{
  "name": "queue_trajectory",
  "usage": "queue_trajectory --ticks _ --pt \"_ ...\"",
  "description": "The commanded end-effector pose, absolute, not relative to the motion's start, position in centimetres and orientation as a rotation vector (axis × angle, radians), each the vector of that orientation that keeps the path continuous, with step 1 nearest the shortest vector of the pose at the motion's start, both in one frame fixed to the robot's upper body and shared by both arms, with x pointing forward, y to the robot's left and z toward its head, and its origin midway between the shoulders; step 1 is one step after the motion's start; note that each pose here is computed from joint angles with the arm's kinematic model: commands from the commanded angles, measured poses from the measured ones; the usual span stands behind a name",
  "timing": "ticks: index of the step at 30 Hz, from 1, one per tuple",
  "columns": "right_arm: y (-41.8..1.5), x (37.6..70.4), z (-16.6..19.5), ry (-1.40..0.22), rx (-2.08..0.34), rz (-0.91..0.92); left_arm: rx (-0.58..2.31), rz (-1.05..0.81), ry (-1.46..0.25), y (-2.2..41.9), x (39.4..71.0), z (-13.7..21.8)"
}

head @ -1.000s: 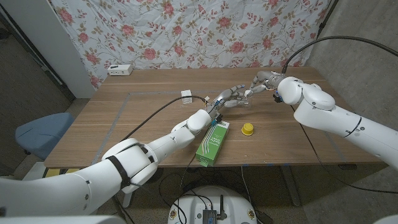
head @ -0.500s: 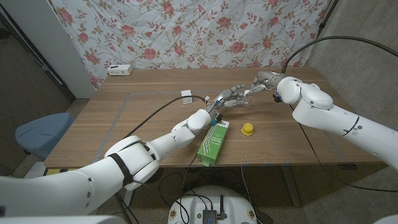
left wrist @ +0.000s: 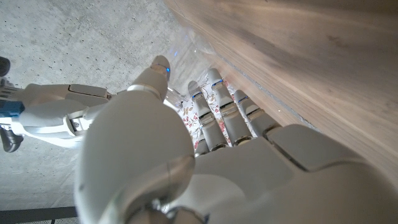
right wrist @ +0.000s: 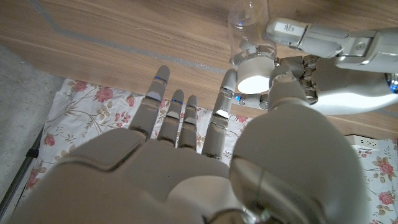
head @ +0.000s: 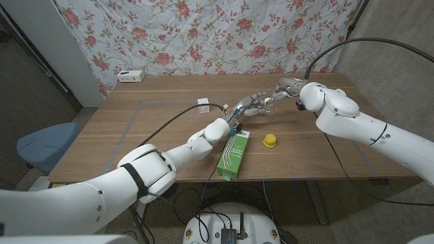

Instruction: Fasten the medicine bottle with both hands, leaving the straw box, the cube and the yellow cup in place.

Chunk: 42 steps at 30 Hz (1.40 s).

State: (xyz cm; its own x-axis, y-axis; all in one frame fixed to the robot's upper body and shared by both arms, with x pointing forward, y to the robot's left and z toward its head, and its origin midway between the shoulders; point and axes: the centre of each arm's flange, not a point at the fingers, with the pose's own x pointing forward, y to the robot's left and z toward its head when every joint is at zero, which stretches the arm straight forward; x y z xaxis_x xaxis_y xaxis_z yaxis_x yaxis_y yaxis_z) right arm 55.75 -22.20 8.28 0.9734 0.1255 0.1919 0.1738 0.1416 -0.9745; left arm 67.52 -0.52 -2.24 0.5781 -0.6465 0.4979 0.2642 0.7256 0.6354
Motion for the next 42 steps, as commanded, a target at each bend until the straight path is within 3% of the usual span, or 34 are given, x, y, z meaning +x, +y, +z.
queue_trajectory --ticks 1,42 --pt "-22.16 55.94 8.46 -0.233 -1.462 -0.090 0.543 -0.557 -0.775 -0.42 67.88 -2.14" --pt "-22.38 55.36 8.86 -0.180 -1.483 -0.073 0.544 -0.558 -0.774 -0.53 67.95 -1.88"
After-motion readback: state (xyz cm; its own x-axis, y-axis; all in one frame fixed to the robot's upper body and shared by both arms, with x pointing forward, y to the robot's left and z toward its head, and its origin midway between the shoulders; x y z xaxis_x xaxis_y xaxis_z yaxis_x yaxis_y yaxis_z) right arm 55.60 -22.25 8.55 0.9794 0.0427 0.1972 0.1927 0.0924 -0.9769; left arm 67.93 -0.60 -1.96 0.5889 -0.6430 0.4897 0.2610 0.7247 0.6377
